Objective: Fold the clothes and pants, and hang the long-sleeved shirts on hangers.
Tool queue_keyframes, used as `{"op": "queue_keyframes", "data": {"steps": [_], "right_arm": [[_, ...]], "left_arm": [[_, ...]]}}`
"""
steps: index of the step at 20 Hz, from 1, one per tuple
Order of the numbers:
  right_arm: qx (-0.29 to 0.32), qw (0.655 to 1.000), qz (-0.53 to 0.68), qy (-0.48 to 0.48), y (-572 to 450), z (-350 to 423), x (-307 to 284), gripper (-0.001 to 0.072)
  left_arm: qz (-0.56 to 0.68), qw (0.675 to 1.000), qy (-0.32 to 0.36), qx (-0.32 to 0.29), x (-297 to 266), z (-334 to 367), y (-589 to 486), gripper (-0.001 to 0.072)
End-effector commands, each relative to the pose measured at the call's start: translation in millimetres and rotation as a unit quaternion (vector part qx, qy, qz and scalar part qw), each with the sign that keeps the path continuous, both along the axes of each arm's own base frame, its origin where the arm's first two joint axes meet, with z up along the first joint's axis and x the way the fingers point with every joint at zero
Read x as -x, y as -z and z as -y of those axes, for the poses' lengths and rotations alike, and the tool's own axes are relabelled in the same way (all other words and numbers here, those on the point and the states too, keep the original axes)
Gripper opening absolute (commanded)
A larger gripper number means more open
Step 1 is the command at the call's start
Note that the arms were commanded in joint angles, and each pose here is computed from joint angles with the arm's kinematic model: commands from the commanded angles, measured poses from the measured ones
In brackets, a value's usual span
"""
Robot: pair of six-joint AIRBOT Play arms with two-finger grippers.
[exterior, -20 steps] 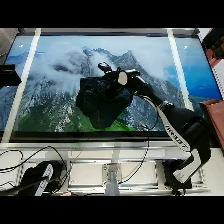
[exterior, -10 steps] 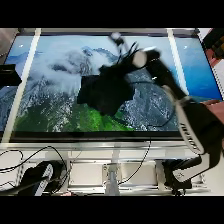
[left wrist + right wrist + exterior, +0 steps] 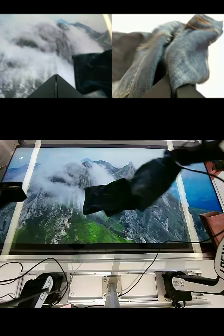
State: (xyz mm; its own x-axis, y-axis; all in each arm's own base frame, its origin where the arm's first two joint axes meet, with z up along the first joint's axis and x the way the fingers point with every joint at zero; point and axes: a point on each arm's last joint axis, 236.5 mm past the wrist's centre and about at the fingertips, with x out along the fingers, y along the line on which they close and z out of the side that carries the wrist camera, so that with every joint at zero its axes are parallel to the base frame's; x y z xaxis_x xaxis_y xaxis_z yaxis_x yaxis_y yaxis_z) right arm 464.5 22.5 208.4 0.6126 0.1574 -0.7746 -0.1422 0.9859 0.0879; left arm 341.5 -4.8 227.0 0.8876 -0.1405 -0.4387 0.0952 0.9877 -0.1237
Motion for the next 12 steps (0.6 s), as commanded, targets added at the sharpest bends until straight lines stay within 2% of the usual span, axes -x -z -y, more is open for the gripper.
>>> {"op": "queue_keyframes", "data": {"steps": [1,5,6,7,8,12], "right_arm": [[-0.002,0.992,-0.104,0.069,41.3,67.2,42.3,0.0049],[-0.017,0.981,-0.168,0.099,99.0,86.3,60.4,0.0049],[-0.020,0.981,-0.164,0.102,108.2,85.3,60.1,0.0049],[-0.030,0.983,-0.148,0.103,114.6,80.3,57.7,0.0048],[-0.037,0.985,-0.126,0.108,117.7,77.4,56.2,0.0049],[-0.025,0.991,-0.028,0.129,119.9,76.6,80.9,0.0049]], "left_arm": [[-0.051,0.995,0.030,0.084,6.1,28.9,39.7,0.0021],[-0.140,0.971,0.046,0.189,21.7,63.1,121.5,0.0037],[-0.163,0.961,0.048,0.217,26.3,73.6,142.1,0.0202],[-0.178,0.953,0.047,0.241,27.9,82.2,157.6,0.0499],[-0.189,0.944,0.042,0.267,26.2,91.3,171.1,0.0647],[-0.188,0.937,0.051,0.290,-0.9,127.8,197.3,0.0638]]}}
